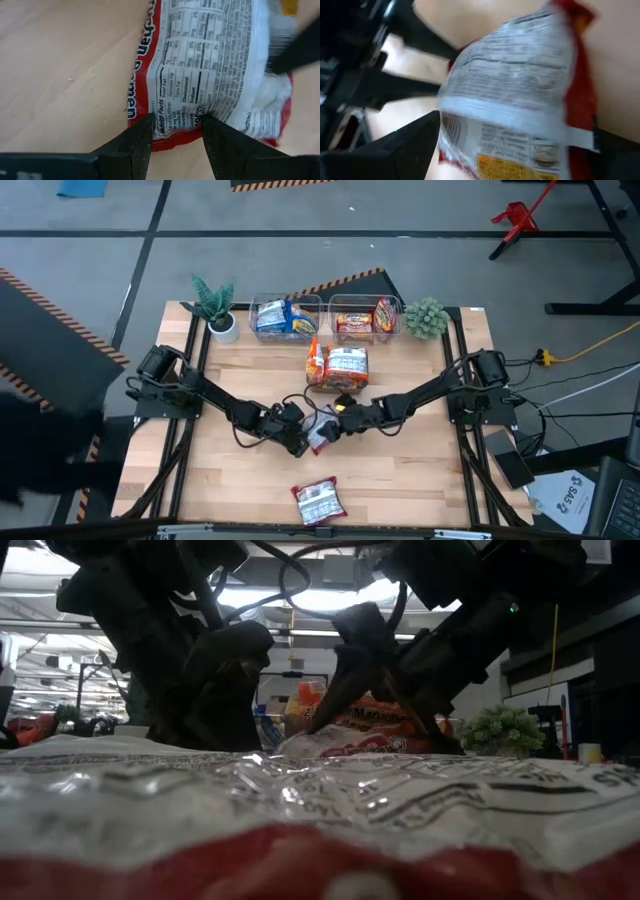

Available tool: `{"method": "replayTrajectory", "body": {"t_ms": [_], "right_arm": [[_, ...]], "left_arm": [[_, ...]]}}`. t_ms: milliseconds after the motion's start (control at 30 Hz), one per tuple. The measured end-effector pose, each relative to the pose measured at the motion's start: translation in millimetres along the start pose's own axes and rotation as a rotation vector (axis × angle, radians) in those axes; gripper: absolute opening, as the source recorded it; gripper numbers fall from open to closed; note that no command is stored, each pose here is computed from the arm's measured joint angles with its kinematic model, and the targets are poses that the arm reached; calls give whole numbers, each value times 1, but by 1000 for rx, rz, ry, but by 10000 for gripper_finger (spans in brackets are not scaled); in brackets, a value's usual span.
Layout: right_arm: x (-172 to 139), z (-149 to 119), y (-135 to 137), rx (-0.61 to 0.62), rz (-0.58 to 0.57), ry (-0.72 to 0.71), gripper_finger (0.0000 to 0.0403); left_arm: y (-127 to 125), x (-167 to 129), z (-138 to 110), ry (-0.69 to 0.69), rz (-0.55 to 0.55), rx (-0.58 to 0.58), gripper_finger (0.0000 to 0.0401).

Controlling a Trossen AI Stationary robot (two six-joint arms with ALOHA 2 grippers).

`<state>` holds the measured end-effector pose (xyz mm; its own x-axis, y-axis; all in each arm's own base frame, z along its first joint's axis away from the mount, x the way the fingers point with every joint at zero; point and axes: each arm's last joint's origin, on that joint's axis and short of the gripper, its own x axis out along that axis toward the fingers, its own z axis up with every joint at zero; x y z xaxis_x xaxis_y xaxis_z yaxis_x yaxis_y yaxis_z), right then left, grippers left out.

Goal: Sort Maruchan noodles
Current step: Put the red noodle pack into the right transparent bin

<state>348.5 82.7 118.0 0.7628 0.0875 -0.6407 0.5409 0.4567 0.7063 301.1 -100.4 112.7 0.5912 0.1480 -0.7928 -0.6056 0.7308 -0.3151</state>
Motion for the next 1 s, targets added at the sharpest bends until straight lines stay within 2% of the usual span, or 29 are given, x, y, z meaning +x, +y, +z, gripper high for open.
{"method": "replayTrajectory", "body": {"t_ms": [133,233,567,800,1000], "right_arm": [[3,1,-1,6,25,21,340],[3,1,0,10,38,39,301],[2,0,2,5,53,50,88],[2,0,4,8,77,76,81],[-14,7,23,37,203,81,81]], "left_arm": [[0,0,0,-5,1,0,163],[-1,0,1,-13,-9,-6,163],[-4,-12,8,-14,-66,-22,163],[-5,-40,16,49,-127,-32,163],[-1,-89,30,25,-173,-36,163]]}}
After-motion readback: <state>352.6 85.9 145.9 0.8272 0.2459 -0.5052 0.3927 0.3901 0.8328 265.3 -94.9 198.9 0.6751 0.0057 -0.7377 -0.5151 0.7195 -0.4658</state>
